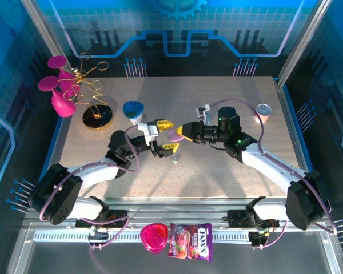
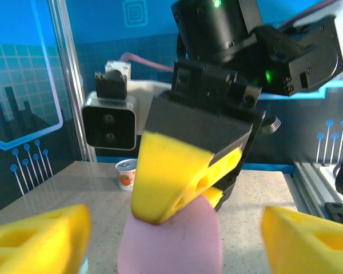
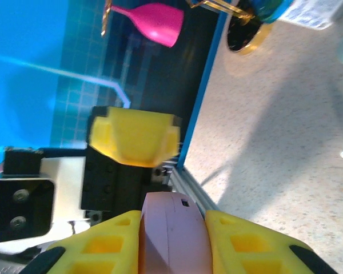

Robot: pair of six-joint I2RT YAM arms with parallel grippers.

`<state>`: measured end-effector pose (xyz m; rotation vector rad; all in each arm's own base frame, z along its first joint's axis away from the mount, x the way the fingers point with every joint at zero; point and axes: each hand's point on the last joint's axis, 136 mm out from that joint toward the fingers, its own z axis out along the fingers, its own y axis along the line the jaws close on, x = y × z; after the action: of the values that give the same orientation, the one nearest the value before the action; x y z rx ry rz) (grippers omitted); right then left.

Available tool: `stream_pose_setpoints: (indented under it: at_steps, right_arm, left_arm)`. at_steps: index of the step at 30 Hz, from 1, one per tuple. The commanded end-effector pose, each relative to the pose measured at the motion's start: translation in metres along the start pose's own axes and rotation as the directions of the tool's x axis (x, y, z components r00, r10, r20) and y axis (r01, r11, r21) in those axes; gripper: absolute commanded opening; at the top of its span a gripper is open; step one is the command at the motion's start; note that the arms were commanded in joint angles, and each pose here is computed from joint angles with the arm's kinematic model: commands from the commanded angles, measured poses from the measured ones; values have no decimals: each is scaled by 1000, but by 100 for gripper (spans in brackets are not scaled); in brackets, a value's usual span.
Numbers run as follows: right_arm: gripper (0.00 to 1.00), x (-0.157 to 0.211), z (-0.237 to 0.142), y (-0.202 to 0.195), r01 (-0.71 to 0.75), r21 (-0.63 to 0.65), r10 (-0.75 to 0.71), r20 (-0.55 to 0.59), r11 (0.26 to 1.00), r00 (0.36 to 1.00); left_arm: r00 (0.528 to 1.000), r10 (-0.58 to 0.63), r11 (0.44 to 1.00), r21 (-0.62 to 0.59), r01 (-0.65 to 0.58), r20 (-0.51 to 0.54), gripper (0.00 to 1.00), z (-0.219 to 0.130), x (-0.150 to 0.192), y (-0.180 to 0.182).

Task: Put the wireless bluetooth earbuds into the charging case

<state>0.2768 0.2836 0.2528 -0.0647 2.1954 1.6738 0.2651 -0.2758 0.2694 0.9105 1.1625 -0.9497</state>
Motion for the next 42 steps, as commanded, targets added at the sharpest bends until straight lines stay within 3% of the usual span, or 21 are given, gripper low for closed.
stream_pose_setpoints:
  at_steps: [1, 5, 9, 16, 31, 35, 42]
  right_arm:
    - [15, -19, -19, -10, 8, 51, -13, 106, 999, 994]
    - [15, -32, -36, -50, -2, 195, -31, 167, 981, 985]
    - [15, -41, -59, -97, -10, 363, -73, 214, 932, 974]
    - [15, -58, -94, -171, -5, 609, -179, 242, 793, 954]
    - [19, -70, -102, -263, -101, 695, -92, 235, 712, 968]
    - [27, -67, -110, -274, -100, 728, -96, 222, 678, 970]
    - [63, -75, -134, -253, -56, 779, -191, 222, 624, 956]
  left_arm:
    - [1000, 18, 1000, -15, -18, 7, 90, -4, -5, -3]
    - [998, -18, 999, -49, 15, -58, 99, -9, 13, -1]
    - [983, -50, 998, -49, 42, -176, 99, -15, 39, -7]
    - [908, -43, 998, -57, 21, -417, 99, -15, 81, -16]
    - [882, -26, 1000, -20, 19, -471, 99, 0, 92, -17]
    - [877, -51, 999, -30, 42, -478, 99, 2, 94, -15]
    - [872, -74, 997, -50, 57, -483, 99, 0, 94, -11]
